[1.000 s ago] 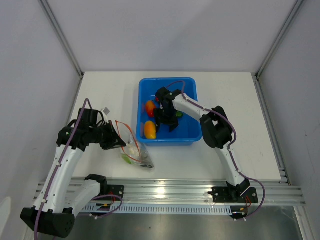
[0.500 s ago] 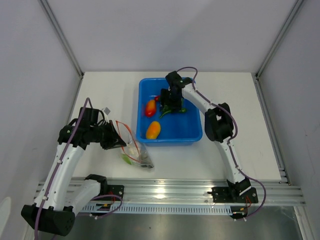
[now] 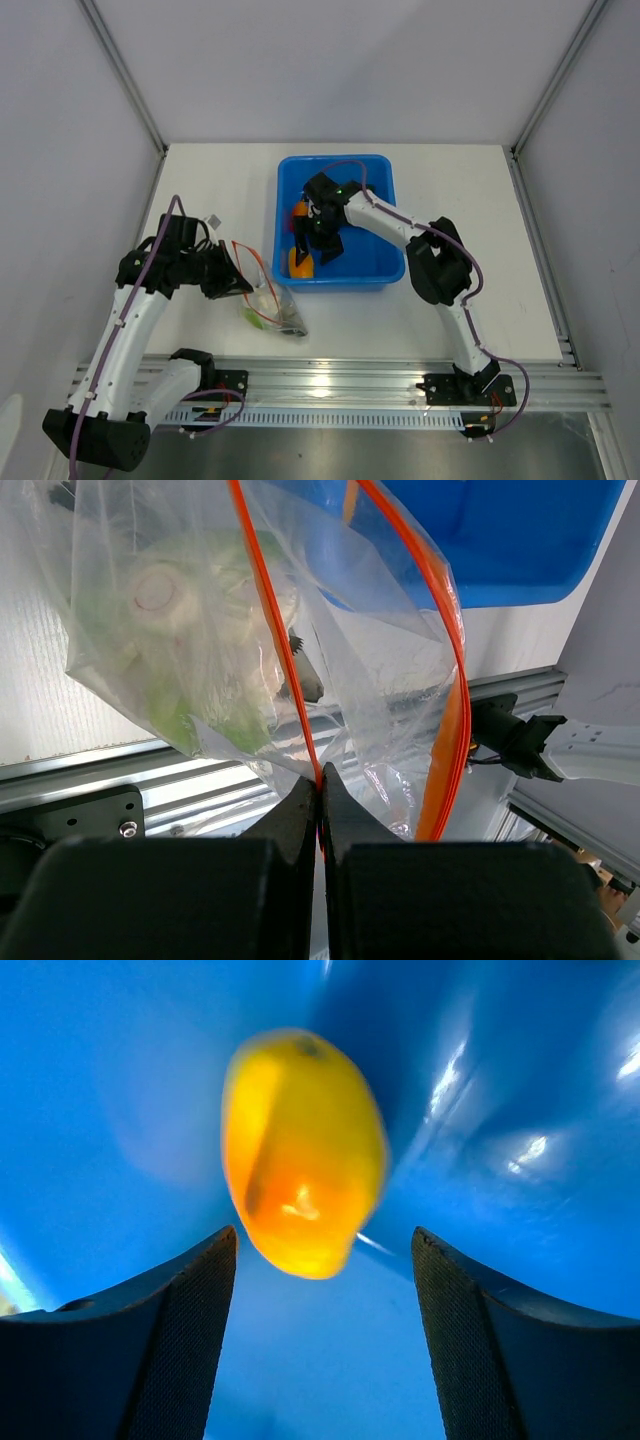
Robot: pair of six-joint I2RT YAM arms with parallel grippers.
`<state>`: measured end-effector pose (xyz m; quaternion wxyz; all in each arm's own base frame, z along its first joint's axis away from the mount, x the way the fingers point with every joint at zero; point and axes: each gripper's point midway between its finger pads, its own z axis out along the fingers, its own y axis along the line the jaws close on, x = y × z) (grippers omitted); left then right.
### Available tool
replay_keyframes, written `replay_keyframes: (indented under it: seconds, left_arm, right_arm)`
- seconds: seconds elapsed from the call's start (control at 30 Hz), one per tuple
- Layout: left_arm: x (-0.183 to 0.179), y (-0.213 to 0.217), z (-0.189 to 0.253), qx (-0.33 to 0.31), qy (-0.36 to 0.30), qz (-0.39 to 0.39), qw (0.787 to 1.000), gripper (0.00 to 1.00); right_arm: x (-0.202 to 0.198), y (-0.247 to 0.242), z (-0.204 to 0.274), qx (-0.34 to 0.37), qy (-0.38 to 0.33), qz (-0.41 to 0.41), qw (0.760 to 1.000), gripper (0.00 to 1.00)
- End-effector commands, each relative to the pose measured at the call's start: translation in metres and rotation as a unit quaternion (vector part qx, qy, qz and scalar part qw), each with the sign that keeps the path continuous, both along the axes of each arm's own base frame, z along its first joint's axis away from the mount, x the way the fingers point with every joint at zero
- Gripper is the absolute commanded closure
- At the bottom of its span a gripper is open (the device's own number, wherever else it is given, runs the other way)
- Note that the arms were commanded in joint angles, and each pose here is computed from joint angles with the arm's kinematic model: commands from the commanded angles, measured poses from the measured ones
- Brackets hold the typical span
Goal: Place the food in the zip-top bag and seal the zipper
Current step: Pick up the fake fruit from the bin.
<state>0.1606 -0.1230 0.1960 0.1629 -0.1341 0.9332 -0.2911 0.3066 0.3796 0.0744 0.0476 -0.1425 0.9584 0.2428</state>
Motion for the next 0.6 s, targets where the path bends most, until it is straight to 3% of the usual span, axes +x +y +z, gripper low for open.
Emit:
replay_keyframes:
  seconds: [0.0, 0.17, 0.43, 0.53, 0.57]
  left_arm:
    - [0.007, -0.002, 0.014, -0.011, -0.026, -0.002, 1.000, 1.00]
    - [0.003, -0.001, 0.018, -0.010, -0.032, -0.004, 0.999, 0.99]
    - [-0.007, -0.001, 0.019, -0.015, -0.031, -0.001, 0.999, 1.00]
    - [-0.010, -0.001, 0.021, -0.018, -0.034, 0.000, 0.999, 0.99]
    - [-0.011, -0.001, 0.021, -0.019, -0.035, 0.001, 0.999, 0.99]
  right_arm:
    - [-0.002, -0.001, 0.016, 0.017, -0.016, 0.002, 1.000, 0.27]
    - [-0.006, -0.009, -0.005, -0.007, -0.014, 0.000, 1.000, 0.23]
    - [0.005, 0.007, -0.012, 0.012, -0.035, 0.004, 0.999, 0.23]
    - [0.007, 0.011, -0.021, 0.006, -0.033, 0.004, 0.999, 0.29]
    - [0.008, 0.012, -0.022, 0.007, -0.033, 0.006, 0.999, 0.41]
